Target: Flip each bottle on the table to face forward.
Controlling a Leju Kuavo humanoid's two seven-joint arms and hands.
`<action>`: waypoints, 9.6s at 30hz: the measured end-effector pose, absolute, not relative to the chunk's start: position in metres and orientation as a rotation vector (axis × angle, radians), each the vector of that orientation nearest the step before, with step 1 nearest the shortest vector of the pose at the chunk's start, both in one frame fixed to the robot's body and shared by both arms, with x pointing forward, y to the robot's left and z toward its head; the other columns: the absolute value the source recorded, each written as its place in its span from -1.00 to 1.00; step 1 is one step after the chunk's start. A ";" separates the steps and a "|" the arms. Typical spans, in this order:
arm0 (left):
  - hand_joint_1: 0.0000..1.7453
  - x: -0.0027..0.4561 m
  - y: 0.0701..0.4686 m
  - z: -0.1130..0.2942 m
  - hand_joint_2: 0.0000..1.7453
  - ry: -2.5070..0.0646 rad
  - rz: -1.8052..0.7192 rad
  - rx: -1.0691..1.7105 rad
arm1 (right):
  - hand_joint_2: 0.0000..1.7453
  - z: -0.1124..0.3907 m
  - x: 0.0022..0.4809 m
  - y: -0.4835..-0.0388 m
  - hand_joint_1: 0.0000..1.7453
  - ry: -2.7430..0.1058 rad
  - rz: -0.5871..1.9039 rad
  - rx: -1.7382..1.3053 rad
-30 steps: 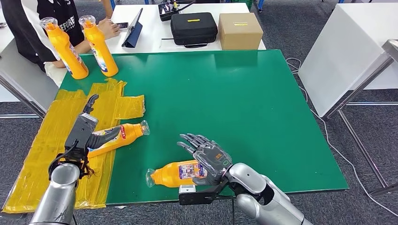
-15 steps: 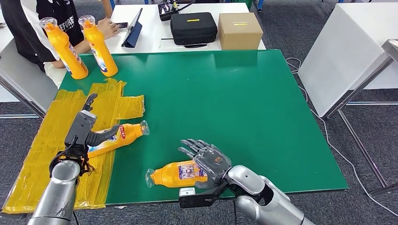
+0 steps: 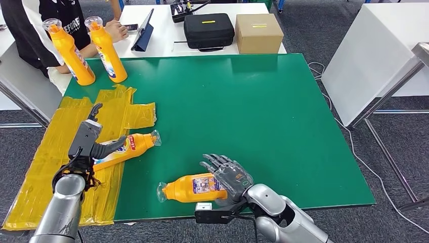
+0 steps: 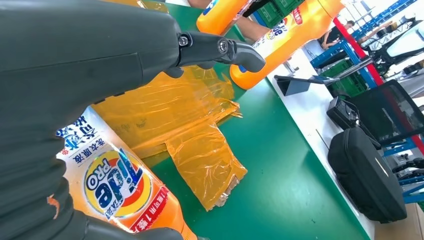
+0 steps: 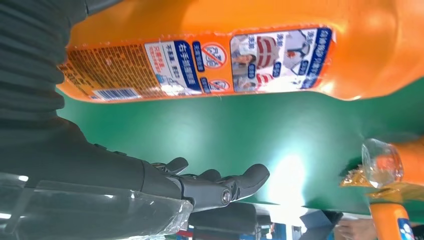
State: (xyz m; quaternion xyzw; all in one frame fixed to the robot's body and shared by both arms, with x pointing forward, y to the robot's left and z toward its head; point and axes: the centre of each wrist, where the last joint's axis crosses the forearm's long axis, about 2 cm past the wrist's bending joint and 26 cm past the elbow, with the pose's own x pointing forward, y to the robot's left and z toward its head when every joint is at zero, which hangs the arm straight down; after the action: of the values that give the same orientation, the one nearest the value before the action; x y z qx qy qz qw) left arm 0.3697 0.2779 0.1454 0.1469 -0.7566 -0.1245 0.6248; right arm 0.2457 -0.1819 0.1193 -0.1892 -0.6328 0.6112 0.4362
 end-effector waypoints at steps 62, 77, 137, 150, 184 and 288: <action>-1.00 0.352 0.275 0.138 1.00 -1.718 -0.254 0.315 | 1.00 0.088 0.231 -0.202 1.00 -1.570 1.013 -0.395; -1.00 0.351 0.273 0.143 1.00 -1.744 -0.247 0.302 | 1.00 0.095 0.235 -0.205 1.00 -1.610 0.935 -0.407; -1.00 0.354 0.136 0.209 -1.00 -1.693 -0.150 -0.838 | 1.00 0.152 0.303 -0.116 1.00 -2.099 0.441 -0.022; -1.00 0.356 0.136 0.212 -1.00 -1.686 -0.105 -0.838 | 1.00 0.151 0.306 -0.103 1.00 -2.073 0.485 0.025; 1.00 0.357 0.134 0.214 1.00 -1.731 -0.062 -0.756 | 1.00 0.148 0.310 -0.091 1.00 -2.028 0.510 0.061; 0.05 0.399 0.242 0.104 1.00 -1.217 -1.448 1.170 | 1.00 0.187 0.270 -0.216 -1.00 -2.211 0.171 -0.294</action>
State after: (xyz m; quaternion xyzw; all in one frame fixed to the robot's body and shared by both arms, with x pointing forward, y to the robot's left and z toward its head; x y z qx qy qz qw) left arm 0.3989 0.2421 0.1036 0.4717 -0.4906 -0.5836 0.4429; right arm 0.2705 -0.2159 0.1868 -0.1182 -0.8890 0.0686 0.4371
